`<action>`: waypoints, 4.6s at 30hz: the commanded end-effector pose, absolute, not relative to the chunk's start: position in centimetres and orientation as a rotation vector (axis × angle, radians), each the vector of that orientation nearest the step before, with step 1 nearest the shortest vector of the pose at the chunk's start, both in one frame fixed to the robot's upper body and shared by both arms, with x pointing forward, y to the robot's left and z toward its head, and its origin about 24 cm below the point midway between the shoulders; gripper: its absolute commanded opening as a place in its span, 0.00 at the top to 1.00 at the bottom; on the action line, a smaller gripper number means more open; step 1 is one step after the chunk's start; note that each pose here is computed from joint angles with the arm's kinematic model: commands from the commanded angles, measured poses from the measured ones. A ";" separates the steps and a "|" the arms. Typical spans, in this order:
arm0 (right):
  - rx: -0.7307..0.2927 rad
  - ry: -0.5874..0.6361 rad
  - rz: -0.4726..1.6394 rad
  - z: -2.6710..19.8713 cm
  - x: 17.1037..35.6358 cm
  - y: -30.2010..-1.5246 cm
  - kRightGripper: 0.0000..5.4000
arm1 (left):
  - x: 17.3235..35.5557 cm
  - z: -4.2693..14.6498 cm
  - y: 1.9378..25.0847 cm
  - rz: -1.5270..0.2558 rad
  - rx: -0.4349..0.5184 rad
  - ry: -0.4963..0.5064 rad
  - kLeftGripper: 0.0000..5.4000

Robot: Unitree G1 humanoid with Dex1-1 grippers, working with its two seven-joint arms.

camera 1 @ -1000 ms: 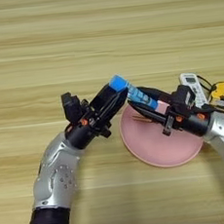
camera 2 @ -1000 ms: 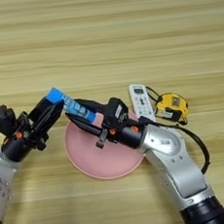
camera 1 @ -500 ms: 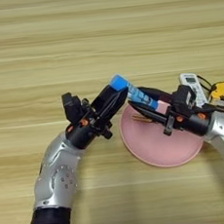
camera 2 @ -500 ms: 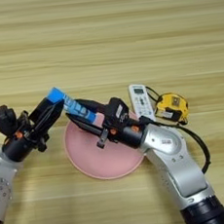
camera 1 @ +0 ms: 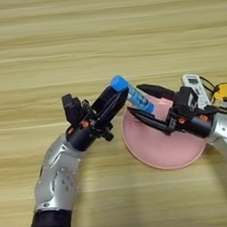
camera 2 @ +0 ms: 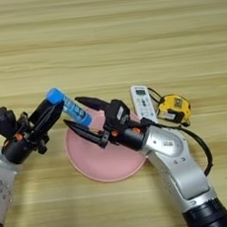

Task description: Move the objects on the table

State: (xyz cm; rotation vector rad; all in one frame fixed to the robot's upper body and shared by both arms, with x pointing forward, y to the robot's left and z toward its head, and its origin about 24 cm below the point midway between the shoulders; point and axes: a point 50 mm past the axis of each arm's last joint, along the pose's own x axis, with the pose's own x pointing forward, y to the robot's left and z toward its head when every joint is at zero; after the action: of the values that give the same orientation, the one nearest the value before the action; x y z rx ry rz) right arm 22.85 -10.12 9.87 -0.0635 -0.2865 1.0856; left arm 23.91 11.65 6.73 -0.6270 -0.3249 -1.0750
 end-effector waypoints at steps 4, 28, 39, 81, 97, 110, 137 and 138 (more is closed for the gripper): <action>-0.057 -0.306 1.086 10.2 22.9 -10.3 0.31 | 24.2 7.0 11.9 -1.071 -0.595 -0.334 0.75; 0.002 -0.363 1.007 11.3 23.7 -11.4 0.00 | 28.8 4.1 13.6 -0.659 -0.133 -0.244 0.75; 0.026 -0.404 0.775 12.2 26.1 -12.9 0.00 | 28.4 1.9 12.2 -0.697 -0.023 -0.151 0.75; 0.017 -0.393 0.447 11.5 29.6 -15.3 0.00 | 26.0 0.9 13.1 -0.709 -0.039 -0.109 0.64; 0.020 -0.393 0.446 11.5 29.6 -15.4 0.00 | 25.9 0.9 12.9 -0.730 -0.047 -0.117 0.37; 0.021 -0.395 0.444 11.4 29.7 -15.4 0.00 | 26.0 1.8 12.9 -0.728 -0.073 -0.172 0.16; 0.018 -0.394 0.444 11.3 29.8 -15.4 0.00 | 28.4 6.1 15.1 -0.403 0.008 -0.421 0.00; 0.018 -0.394 0.445 11.3 29.8 -15.4 0.00 | 28.6 6.2 15.4 -0.378 0.003 -0.425 0.00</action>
State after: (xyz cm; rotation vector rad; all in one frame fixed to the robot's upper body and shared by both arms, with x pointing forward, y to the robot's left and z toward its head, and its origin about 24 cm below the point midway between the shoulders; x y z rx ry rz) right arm 29.47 -15.35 10.85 0.0285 -0.3778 0.4469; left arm 27.99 14.96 5.63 -0.0089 -0.4010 -0.4232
